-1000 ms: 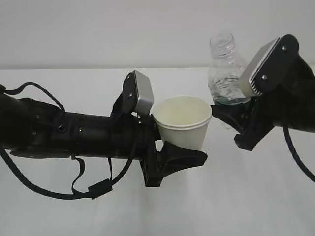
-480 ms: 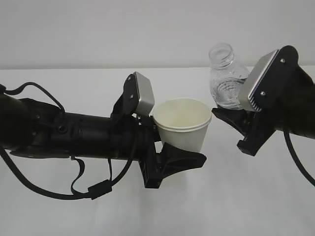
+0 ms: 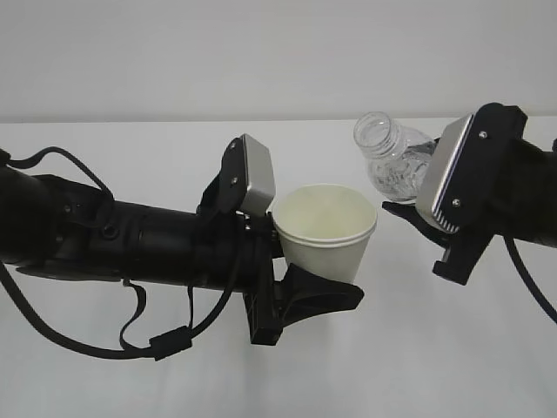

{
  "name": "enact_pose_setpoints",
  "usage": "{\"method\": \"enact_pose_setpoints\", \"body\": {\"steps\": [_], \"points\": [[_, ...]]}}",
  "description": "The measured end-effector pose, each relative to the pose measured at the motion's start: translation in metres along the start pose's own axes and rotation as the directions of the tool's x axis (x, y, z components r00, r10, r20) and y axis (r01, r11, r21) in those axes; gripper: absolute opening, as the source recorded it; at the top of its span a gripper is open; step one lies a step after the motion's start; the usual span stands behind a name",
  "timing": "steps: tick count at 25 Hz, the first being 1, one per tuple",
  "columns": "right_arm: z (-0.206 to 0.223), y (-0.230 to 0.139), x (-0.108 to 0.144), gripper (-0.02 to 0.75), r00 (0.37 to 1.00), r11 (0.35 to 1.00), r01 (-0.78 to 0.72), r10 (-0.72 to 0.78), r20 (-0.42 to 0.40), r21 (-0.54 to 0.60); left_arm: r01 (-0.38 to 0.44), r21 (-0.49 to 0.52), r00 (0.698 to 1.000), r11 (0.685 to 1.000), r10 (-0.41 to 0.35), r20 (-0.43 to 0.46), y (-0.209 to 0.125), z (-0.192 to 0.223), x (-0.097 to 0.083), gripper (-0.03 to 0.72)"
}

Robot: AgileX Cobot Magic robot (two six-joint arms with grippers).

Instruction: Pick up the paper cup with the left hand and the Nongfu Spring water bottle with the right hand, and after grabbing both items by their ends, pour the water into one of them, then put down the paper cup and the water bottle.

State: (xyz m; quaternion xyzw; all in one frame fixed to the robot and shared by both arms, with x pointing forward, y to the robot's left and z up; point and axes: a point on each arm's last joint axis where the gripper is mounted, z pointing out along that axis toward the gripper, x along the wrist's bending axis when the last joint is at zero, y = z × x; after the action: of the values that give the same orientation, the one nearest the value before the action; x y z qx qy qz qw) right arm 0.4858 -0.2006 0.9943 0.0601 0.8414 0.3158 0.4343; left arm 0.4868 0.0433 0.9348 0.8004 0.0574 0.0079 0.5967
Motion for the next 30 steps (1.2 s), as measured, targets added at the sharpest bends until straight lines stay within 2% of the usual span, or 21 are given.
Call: {"method": "enact_pose_setpoints", "body": {"steps": [14,21,30], "points": [[0.0,0.0003,-0.0001,0.47,0.983,0.983,0.183,-0.183,0.001,-0.003,-0.032,-0.002,0.998,0.999,0.032,0.058,0.0,-0.0001,-0.0053,0.461],[-0.0002,0.0057,-0.0023,0.47,0.958,0.957,0.284,-0.282,0.042,-0.053,-0.047,0.002,0.996,0.999,0.046,0.08,-0.0005,-0.0002,-0.0073,0.461],[-0.0005,0.008,-0.0063,0.47,0.933,0.934,0.353,-0.347,0.095,-0.057,-0.05,-0.01,0.994,0.999,0.051,0.097,0.0005,-0.0003,-0.009,0.461]]}}
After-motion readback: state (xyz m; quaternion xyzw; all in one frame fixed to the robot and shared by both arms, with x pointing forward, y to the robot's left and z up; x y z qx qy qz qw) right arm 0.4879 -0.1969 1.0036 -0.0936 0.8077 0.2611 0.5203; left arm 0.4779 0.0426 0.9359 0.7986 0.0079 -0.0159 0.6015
